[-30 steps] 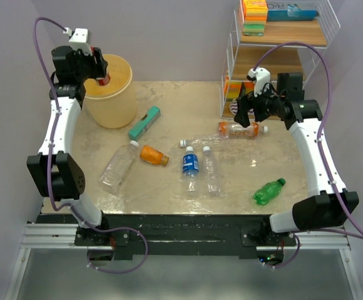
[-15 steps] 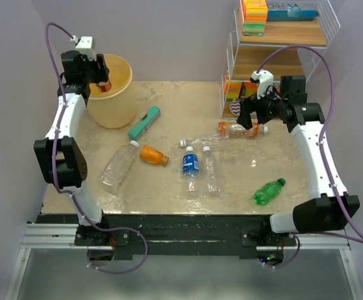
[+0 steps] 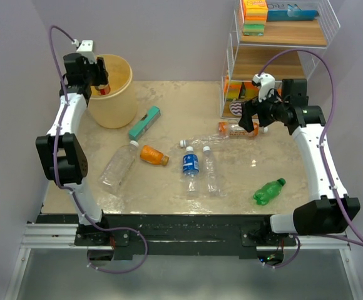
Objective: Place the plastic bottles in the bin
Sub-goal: Place the plastic bottle in the trash bin.
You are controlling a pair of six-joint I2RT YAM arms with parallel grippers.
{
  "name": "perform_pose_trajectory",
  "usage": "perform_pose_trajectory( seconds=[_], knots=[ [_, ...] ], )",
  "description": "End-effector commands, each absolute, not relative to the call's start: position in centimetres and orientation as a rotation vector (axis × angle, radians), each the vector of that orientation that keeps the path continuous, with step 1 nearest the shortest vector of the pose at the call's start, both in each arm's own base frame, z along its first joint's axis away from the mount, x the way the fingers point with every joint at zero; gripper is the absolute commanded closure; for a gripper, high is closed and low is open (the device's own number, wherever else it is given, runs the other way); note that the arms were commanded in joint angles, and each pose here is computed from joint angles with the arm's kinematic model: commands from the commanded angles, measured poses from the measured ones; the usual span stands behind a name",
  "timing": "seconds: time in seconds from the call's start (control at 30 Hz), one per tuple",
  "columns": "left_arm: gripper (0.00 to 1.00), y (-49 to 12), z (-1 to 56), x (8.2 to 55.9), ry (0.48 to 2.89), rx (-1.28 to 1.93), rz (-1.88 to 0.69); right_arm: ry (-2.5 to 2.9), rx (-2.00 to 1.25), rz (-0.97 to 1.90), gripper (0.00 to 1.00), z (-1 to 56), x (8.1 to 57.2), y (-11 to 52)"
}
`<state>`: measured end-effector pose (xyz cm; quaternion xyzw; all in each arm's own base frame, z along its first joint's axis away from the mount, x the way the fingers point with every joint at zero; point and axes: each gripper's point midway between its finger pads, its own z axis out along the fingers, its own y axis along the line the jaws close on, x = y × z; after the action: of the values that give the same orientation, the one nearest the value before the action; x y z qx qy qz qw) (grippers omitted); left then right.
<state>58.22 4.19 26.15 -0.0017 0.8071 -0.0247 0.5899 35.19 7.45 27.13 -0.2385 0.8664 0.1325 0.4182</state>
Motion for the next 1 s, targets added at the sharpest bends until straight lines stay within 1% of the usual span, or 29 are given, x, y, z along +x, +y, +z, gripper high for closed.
perform_pose_trajectory(
  seconds=[0.0,0.27,0.53,0.67,0.83,0.87,0.97],
  knots=[
    [1.0,5.8,27.0,58.9,1.849,-0.031,-0.002,2.113,-0.6,0.296,0.01,28.6,34.9,7.0],
    [1.0,6.2,25.1,59.0,1.9,-0.035,0.009,2.113,-0.595,0.293,0.01,28.6,34.4,6.8],
    [0.92,6.4,24.2,59.5,1.933,-0.037,0.008,2.125,-0.594,0.296,0.01,28.3,34.2,6.7],
    [0.84,6.4,24.0,59.6,1.947,-0.034,0.002,2.12,-0.595,0.303,0.01,28.5,34.2,6.8],
    [0.75,6.6,24.0,59.7,1.956,-0.031,0.006,2.127,-0.587,0.312,0.01,28.3,34.2,6.8],
    [0.71,6.6,24.0,59.7,1.956,-0.028,0.006,2.124,-0.59,0.313,0.01,28.4,34.2,6.9],
    [0.66,6.7,24.0,59.6,1.959,-0.028,0.009,2.127,-0.591,0.318,0.01,28.2,34.1,7.0]
  ],
)
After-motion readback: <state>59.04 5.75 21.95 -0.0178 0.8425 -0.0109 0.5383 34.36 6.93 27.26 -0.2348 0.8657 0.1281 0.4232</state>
